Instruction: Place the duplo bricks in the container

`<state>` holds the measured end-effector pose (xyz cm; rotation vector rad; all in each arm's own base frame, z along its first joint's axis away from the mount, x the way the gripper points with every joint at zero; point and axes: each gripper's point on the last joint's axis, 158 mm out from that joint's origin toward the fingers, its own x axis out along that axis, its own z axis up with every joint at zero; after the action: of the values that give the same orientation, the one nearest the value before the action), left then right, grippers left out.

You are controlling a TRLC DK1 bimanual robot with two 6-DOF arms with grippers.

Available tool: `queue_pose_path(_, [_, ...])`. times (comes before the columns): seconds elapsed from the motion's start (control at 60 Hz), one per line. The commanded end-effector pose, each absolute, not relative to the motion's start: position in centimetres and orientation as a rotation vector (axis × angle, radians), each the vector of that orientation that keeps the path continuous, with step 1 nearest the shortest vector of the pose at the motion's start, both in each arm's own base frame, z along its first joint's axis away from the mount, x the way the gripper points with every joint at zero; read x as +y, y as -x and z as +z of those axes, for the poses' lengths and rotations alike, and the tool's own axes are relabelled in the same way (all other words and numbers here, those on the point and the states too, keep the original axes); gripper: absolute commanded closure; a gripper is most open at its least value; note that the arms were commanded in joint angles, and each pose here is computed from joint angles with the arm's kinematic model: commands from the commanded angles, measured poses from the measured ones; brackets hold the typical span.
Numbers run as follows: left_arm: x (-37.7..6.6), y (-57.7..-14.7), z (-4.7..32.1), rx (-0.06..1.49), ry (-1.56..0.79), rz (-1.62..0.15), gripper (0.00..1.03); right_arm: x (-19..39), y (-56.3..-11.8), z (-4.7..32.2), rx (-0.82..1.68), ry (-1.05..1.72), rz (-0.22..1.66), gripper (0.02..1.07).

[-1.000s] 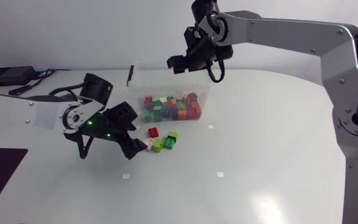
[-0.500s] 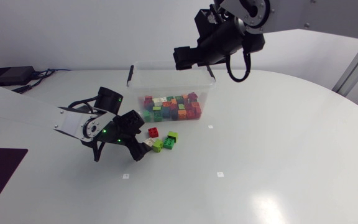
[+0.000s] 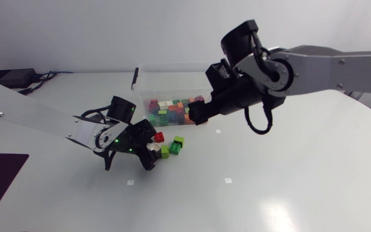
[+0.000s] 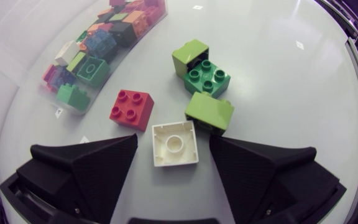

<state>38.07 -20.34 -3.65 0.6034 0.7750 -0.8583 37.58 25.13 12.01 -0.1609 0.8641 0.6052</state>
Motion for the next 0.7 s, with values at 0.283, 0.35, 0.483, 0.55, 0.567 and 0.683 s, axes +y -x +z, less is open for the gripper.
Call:
queue_pose_path(0.283, [-20.0,-36.8,-5.3,0.822,-0.617,-0.870,0.90,26.7,-35.3,6.4,0.923,0.317,0.733,0.13])
queue_pose_path(0.35, [-19.7,-36.7,-4.6,0.816,-0.616,-0.865,0.90,27.1,-35.4,5.3,0.936,0.345,0.750,0.13])
queue_pose_path(0.483, [-18.7,-36.6,-3.0,0.806,-0.609,-0.843,0.91,28.5,-34.4,3.7,0.946,0.423,0.814,0.13])
queue_pose_path(0.55, [-17.9,-36.5,-2.3,0.802,-0.608,-0.828,0.91,29.5,-34.2,3.1,0.930,0.462,0.854,0.13])
queue_pose_path(0.567, [-17.7,-36.4,-2.2,0.804,-0.610,-0.826,0.91,29.6,-34.2,3.1,0.927,0.467,0.860,0.13])
queue_pose_path(0.683, [-16.6,-36.2,-1.1,0.791,-0.609,-0.806,0.90,31.2,-34.0,2.8,0.866,0.556,1.018,0.13])
